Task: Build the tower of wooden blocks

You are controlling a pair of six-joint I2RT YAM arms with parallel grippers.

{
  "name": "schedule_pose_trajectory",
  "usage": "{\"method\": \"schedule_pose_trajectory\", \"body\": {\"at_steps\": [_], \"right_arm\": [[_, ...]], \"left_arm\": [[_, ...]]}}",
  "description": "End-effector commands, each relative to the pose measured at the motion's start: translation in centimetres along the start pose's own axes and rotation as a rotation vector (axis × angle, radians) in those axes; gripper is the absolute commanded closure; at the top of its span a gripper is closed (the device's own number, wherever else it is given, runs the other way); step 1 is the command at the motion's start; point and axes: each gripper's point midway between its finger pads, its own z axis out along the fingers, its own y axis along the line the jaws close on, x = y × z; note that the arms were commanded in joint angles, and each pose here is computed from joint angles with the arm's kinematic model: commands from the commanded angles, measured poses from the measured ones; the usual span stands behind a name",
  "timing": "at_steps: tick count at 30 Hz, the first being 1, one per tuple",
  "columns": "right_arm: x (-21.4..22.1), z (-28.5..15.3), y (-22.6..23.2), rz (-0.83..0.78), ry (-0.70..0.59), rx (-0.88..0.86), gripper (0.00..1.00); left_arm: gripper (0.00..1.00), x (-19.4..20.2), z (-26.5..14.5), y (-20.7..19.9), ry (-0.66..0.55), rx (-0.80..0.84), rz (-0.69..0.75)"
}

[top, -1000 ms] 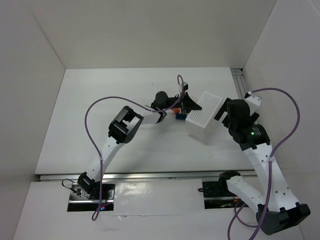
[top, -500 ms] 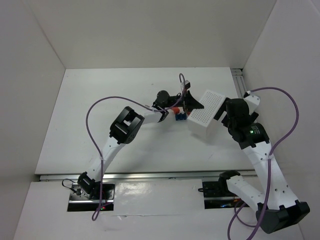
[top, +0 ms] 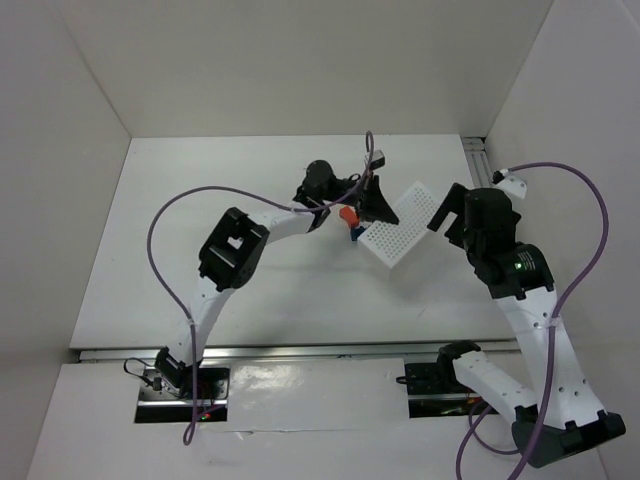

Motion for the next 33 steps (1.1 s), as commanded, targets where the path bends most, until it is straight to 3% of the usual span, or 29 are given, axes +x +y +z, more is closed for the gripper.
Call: {"method": "schedule_pose_trajectory", "body": {"at_steps": [1, 5, 6, 7, 8, 10, 12, 13, 15, 16, 19, 23, 28, 33], "right_arm": [[-1.7, -1.9, 0.9, -0.007, -0.024, -0.071, 0.01], [-2.5, -2.9, 2.2, -0.025, -0.029, -0.153, 0.01], [-3.0, -3.2, 2.4, -0.02, -0.042, -0.16, 0.01], [-3.0, -3.2, 2.4, -0.02, -0.042, -0.16, 0.01], [-3.3, -3.5, 2.6, -0.017, -0.045, -0.172, 0.01], [-3.1, -3.2, 2.6, -0.029, -0.038, -0.168, 0.01], [-2.9, -2.9, 2.7, -0.03, -0.037, -0.167, 0.01], [-2.6, -2.2, 2.8, -0.034, -0.028, -0.162, 0.01], [-1.9, -1.5, 3.3, -0.039, -0.009, -0.176, 0.01], [-1.7, -1.0, 3.3, -0.051, -0.003, -0.172, 0.01], [-1.0, 0.3, 4.3, -0.054, 0.016, -0.196, 0.01], [0.5, 2.4, 5.3, -0.079, 0.064, -0.209, 0.01], [1.9, 4.1, 6.1, -0.097, 0.102, -0.226, 0.01], [3.2, 5.1, 6.5, -0.107, 0.145, -0.239, 0.01]], "left_arm": [[1.0, -0.5, -2.6, -7.2, 0.02, -0.014, 0.308], [1.0, -1.3, -5.8, -8.2, 0.002, -0.104, 0.327], [1.0, -1.8, -6.5, -8.1, -0.01, -0.133, 0.416], [1.0, -1.7, -7.7, -7.0, -0.025, -0.202, 0.296], [1.0, -2.6, -9.4, -8.2, -0.067, -0.246, 0.328], [1.0, -4.1, -12.2, -6.7, -0.132, -0.383, 0.396], [1.0, -4.1, -16.0, -6.6, -0.194, -0.524, 0.33], [1.0, -5.0, -18.2, -5.3, -0.247, -0.654, 0.366], [1.0, -4.1, -22.0, -4.0, -0.294, -0.856, 0.298], [1.0, -4.7, -25.2, -2.8, -0.361, -1.031, 0.3], [1.0, -3.8, -31.5, -2.7, -0.482, -1.379, 0.31], [1.0, -3.2, -38.9, -3.1, -0.613, -1.725, 0.281], [1.0, -2.8, -45.6, -0.2, -0.583, -1.969, 0.197], [1.0, -3.6, -49.8, 2.5, -0.568, -2.099, 0.139]]}}
